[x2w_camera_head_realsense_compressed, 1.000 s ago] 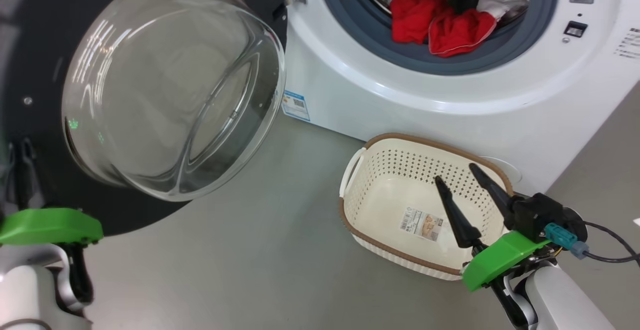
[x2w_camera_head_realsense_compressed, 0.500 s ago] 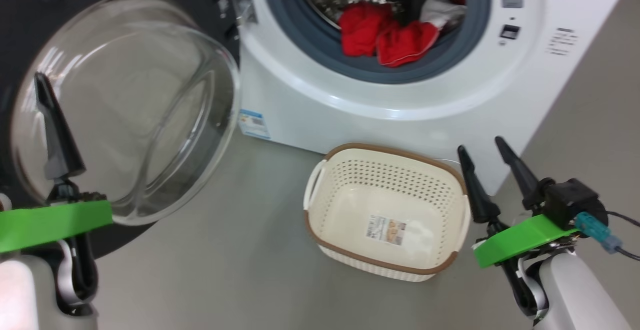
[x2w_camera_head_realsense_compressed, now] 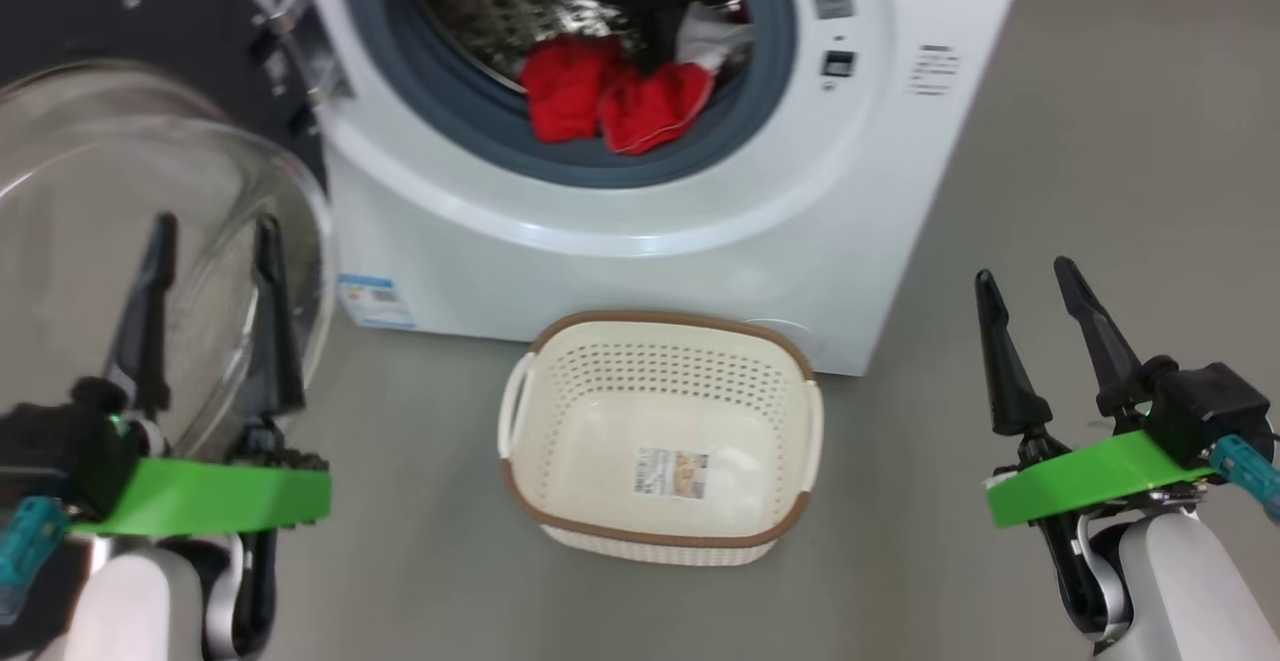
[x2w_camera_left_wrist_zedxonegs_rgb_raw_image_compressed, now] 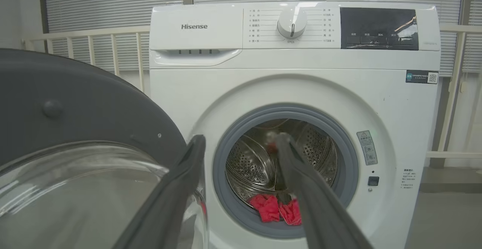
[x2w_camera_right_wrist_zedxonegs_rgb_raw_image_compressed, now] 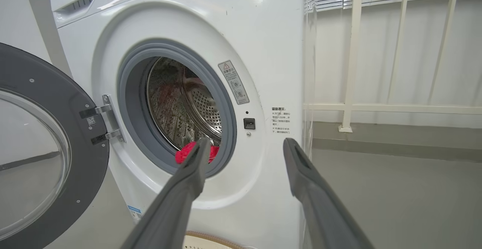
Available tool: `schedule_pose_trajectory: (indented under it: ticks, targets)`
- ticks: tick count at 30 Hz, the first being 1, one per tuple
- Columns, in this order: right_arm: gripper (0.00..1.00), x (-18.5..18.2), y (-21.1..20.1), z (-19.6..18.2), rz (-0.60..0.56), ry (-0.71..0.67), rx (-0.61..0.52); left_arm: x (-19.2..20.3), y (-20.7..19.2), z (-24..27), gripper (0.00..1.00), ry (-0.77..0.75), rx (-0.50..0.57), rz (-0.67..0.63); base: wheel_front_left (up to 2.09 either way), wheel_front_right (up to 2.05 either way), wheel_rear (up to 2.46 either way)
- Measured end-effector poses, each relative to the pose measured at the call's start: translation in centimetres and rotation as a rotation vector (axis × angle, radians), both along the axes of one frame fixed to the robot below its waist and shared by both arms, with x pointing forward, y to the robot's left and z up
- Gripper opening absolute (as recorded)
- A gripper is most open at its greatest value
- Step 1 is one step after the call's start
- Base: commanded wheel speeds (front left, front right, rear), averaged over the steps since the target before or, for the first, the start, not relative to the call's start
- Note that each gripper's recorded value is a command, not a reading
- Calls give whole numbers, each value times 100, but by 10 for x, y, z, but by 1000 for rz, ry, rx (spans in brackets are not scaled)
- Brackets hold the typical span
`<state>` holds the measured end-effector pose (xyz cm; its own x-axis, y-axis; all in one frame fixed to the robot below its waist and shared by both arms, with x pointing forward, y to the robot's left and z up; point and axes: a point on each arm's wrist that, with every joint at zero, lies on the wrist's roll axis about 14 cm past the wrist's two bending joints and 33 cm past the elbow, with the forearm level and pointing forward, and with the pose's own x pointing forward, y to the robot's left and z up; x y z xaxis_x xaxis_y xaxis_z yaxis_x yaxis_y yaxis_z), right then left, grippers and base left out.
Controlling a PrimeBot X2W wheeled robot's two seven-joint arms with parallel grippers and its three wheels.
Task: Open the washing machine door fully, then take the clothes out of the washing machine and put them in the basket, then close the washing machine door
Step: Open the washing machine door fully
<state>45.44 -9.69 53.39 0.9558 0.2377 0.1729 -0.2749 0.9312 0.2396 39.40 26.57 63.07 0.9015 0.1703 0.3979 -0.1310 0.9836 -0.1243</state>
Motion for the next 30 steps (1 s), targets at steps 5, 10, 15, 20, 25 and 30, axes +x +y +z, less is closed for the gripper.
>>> schedule_pose_trajectory:
  ticks: [5,10,15,20,25,30]
  targets:
    - [100,-9,-29,-1,-73,2,-32,12,-21,-27,100,70,-42,-67,0,0,0]
    - [100,-23,-53,-5,-134,14,-37,18,-42,-55,100,141,-67,-132,0,0,0]
    - [100,-37,-75,-10,-194,31,-44,18,-59,-76,100,197,-72,-179,0,0,0]
    - [100,-52,-85,-13,-219,39,-66,12,-70,-87,100,219,-84,-214,0,0,0]
    - [100,-69,-83,-14,-212,43,-70,-1,-74,-102,100,264,-73,-223,0,0,0]
    - [100,-83,-86,-11,-220,29,-76,-10,-78,-112,100,291,-59,-226,0,0,0]
